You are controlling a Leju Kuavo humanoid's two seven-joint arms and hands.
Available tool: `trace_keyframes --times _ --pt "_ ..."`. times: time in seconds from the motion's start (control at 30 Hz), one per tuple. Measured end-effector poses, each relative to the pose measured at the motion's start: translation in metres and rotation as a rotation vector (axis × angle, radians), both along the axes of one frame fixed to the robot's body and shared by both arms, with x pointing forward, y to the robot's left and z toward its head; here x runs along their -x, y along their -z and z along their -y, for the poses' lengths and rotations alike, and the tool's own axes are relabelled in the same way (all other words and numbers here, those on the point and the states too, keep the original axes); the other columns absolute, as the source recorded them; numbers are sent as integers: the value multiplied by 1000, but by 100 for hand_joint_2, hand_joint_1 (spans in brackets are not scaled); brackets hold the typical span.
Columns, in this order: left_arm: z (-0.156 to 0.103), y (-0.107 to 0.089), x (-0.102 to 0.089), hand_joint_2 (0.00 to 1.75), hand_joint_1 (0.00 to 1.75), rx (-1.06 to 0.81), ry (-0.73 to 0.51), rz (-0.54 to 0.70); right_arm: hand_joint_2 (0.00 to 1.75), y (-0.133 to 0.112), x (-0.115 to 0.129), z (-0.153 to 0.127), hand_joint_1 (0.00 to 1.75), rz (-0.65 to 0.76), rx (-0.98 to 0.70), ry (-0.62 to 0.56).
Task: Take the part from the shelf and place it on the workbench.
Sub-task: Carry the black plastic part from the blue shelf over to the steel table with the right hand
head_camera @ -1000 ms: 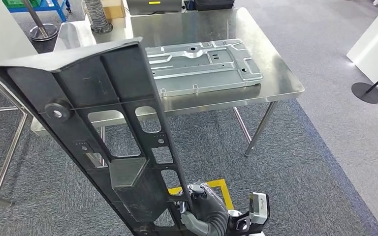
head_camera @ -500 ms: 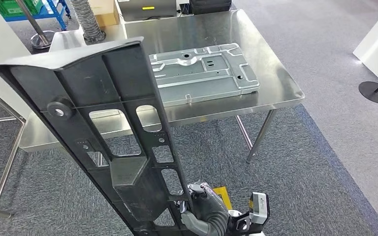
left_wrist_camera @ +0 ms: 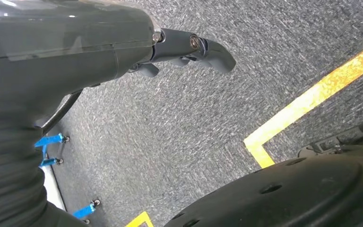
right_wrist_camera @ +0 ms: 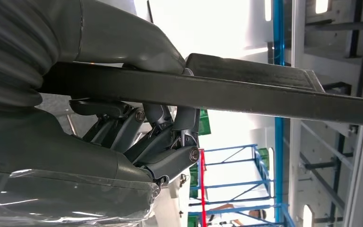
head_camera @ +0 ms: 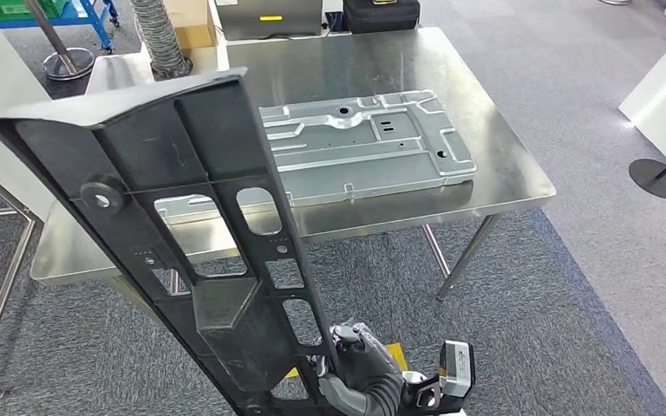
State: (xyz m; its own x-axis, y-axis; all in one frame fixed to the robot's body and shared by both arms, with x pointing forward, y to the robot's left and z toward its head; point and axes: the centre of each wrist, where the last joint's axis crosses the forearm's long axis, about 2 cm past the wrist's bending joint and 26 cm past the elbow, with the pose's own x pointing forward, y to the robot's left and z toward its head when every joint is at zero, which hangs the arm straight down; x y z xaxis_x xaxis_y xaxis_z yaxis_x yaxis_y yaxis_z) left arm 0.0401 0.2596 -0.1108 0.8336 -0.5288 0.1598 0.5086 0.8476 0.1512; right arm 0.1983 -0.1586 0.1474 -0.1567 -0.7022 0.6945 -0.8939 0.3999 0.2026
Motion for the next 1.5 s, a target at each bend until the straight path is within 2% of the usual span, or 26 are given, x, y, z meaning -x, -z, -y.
trace_keyframes --times 0.3,0.53,1.17,1.5 --pt "1 0 2 175 0 0 0 -5 175 -1 0 0 175 1 0 1" --pt "-1 0 -4 175 0 -3 0 7 175 -2 0 0 175 4 0 1" --pt "4 0 3 175 0 25 2 5 175 -4 -3 0 175 4 14 -9" --pt "3 0 2 175 0 47 3 14 175 -12 -11 3 175 8 39 28"
